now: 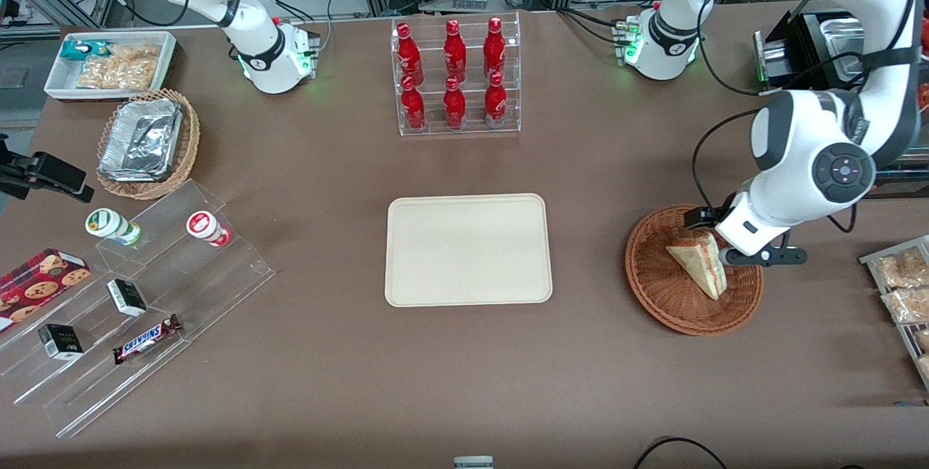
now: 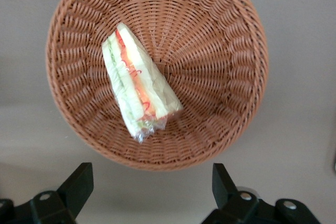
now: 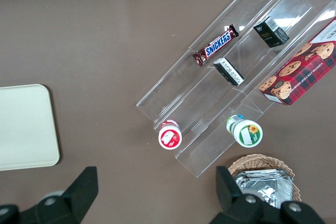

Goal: Place sandwich from basket to tray
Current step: 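Lower the open left gripper over the sandwich in the wicker basket, then close the left gripper on the wrapped sandwich's crust edge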

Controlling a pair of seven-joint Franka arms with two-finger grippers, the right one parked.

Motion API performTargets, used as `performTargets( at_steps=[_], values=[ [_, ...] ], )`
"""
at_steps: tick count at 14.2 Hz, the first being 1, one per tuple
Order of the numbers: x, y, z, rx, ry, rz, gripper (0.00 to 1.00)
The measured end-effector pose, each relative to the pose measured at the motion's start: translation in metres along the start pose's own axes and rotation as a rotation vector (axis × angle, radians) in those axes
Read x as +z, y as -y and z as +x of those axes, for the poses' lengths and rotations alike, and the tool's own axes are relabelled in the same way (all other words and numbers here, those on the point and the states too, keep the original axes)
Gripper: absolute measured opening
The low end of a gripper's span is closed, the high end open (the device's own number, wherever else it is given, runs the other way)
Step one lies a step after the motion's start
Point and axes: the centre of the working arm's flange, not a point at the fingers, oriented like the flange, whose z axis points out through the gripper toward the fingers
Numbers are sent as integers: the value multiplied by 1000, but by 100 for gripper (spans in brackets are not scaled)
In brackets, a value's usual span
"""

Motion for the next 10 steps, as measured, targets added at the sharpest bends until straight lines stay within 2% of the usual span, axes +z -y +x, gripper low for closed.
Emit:
performTargets(
  at_steps=[5, 8, 10],
  values=[
    [15, 1, 3, -257, -36, -13, 100],
    [26, 10, 4, -398, -90, -37, 100],
    [34, 17, 2, -463, -96, -56, 100]
  ],
)
